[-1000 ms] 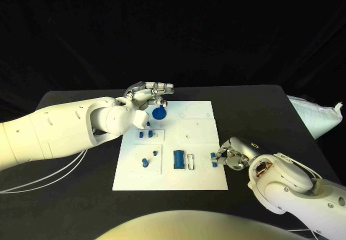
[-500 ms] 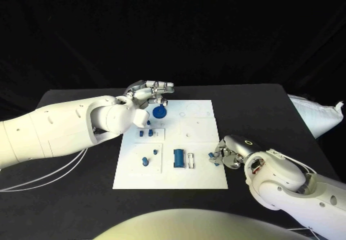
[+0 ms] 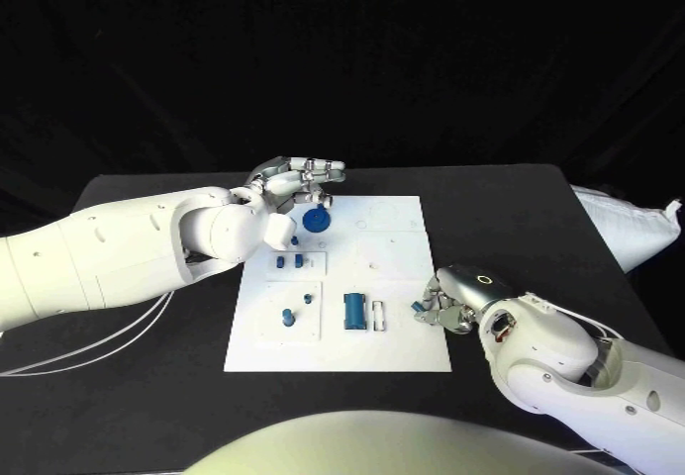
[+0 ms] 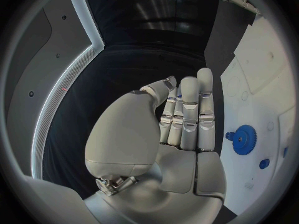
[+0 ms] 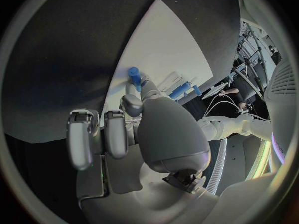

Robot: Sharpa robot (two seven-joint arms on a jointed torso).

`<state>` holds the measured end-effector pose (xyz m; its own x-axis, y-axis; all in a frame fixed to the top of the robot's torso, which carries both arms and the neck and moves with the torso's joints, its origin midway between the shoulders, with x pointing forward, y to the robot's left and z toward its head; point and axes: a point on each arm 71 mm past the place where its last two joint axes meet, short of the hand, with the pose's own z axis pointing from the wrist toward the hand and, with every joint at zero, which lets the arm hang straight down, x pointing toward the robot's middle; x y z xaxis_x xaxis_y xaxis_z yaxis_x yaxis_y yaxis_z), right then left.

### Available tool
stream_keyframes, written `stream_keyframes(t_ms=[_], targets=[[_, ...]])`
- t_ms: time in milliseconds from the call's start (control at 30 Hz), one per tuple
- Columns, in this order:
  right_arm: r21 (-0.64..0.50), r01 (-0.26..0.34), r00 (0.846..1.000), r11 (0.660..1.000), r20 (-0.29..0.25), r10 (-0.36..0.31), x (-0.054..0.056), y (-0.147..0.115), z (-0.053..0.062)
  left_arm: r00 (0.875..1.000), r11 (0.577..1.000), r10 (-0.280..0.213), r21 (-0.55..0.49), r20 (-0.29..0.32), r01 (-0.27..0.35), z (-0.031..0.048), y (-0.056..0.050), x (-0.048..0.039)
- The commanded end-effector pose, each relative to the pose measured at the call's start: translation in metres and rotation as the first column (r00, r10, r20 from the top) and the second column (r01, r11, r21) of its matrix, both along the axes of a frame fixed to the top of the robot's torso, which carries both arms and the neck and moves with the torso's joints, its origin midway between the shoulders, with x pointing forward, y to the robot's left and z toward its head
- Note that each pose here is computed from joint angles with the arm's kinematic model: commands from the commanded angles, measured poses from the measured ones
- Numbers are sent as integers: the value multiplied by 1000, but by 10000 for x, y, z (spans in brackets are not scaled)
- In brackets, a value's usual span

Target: Assemble the parts on the task board

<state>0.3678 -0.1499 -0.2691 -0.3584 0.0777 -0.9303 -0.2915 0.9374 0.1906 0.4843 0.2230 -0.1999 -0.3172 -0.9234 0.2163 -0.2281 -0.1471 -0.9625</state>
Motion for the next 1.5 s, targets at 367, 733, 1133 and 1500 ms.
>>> stream_keyframes(t_ms=[367,733,1133,1500], targets=[[4,28,990,1000,-140,-27,-87,-13,-185,1000,1000,-22,-17,0,22,9,-28,-10],[310,245,948,919,-278,-159,-81,25,-82,1000,1000,-23,-18,0,23,10,-31,-13],[395,302,910,868,-391,-138,-110,161,-65,1000,1000,-24,-18,0,24,12,-33,-16],[404,297,906,865,-406,-122,-100,259,-67,1000,999,-26,-19,0,26,10,-42,-12]])
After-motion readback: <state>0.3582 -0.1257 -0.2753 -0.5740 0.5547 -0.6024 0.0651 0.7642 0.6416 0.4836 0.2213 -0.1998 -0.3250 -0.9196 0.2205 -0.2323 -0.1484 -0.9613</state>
